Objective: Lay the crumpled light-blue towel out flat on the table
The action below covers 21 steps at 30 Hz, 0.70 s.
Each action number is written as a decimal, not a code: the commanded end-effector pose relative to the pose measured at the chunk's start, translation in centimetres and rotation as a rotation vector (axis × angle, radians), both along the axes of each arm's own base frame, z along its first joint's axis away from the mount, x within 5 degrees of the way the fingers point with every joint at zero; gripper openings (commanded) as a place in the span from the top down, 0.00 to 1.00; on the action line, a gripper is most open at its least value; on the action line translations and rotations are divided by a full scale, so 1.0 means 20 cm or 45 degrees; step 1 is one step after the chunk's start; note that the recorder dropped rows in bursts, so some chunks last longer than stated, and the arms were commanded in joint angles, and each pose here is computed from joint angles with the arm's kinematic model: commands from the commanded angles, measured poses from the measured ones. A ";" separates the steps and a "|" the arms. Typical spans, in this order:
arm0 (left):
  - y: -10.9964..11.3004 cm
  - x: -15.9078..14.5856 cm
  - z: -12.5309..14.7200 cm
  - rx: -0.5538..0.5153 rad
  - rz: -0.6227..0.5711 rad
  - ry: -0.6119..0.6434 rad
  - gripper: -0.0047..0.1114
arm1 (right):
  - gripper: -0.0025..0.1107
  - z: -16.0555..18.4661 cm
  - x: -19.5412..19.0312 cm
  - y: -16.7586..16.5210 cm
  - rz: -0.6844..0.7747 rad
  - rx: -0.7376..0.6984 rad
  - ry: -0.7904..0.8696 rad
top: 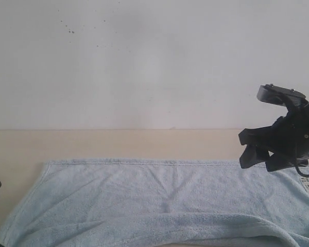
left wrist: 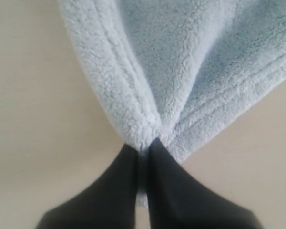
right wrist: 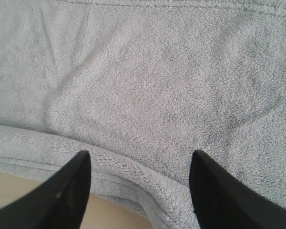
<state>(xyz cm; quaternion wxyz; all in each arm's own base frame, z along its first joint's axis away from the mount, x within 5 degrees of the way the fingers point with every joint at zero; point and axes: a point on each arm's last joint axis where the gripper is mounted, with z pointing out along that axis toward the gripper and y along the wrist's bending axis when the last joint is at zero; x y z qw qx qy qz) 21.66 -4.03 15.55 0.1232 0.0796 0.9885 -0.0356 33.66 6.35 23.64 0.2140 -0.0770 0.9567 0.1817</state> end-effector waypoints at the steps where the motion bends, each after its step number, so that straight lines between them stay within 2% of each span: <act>1: 0.04 -0.02 0.09 0.147 -0.131 0.113 0.93 | 0.47 0.02 0.01 0.00 0.020 -0.014 -0.038; 4: 0.06 -0.06 0.10 0.205 -0.160 0.231 0.93 | 0.47 0.02 0.01 0.00 0.022 -0.015 -0.042; 8: 0.07 -0.08 0.10 0.239 -0.192 0.308 0.93 | 0.47 0.02 0.01 0.00 0.025 -0.016 -0.040; 14: 0.08 -0.05 0.10 0.248 -0.109 0.234 0.93 | 0.47 0.02 0.00 0.00 0.029 -0.014 -0.032; 18: 0.07 -0.03 0.11 0.238 -0.110 0.180 0.92 | 0.47 0.02 0.01 0.00 0.028 -0.017 -0.040; 21: 0.07 -0.03 0.11 0.238 -0.110 0.180 0.87 | 0.47 0.02 0.01 -0.01 0.031 -0.024 -0.060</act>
